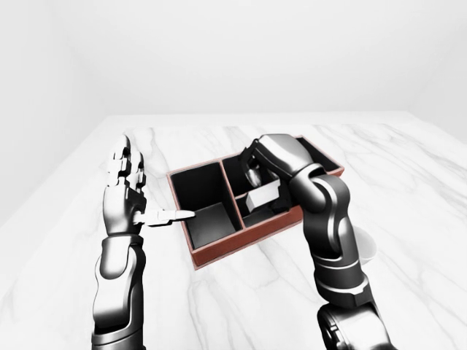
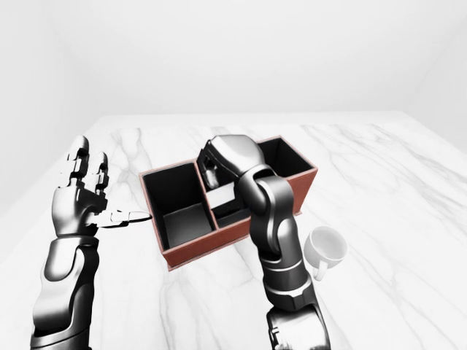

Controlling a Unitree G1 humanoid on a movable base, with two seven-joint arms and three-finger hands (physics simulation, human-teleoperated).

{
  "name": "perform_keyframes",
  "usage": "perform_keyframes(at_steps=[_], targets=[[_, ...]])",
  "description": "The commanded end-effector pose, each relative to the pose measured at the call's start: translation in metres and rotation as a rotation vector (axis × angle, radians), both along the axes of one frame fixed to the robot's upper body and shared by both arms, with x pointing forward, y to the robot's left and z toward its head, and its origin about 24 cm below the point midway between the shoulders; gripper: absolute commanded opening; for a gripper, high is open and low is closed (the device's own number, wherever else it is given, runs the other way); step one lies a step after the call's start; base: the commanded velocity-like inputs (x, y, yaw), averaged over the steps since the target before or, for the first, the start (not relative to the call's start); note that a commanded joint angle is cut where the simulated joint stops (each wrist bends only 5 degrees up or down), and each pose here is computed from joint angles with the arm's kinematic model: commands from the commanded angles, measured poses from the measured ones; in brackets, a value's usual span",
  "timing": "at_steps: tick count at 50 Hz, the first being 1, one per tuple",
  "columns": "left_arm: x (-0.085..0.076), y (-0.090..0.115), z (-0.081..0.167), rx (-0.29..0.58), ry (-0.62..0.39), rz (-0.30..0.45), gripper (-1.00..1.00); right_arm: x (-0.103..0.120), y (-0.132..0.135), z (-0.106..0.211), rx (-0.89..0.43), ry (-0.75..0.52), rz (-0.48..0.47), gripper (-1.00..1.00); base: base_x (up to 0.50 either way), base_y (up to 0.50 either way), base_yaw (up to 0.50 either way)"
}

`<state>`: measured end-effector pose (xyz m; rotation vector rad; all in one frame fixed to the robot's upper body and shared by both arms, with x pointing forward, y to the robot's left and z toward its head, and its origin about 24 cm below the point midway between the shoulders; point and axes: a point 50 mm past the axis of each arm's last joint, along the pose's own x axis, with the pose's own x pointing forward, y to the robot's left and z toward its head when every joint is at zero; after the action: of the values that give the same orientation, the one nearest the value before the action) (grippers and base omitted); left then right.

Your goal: Pick up the book and place it in the front compartment of the caddy.

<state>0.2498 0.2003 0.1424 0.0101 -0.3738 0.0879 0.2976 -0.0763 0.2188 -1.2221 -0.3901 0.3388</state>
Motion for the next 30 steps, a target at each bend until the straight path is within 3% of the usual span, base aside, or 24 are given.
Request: perform_keyframes(at_steps=[1, 30], targets=[[0.000, 0.000, 0.000, 0.000, 0.002, 0.001, 1.00, 0.005, 0.001, 0.004, -0.011, -0.004, -0.009, -1.00, 0.00, 0.00, 0.00], [0.002, 0.000, -0.002, -0.002, 0.010, 0.001, 1.00, 0.018, 0.009, 0.014, -0.003, -0.010, 0.014, -1.00, 0.00, 0.00, 0.00]])
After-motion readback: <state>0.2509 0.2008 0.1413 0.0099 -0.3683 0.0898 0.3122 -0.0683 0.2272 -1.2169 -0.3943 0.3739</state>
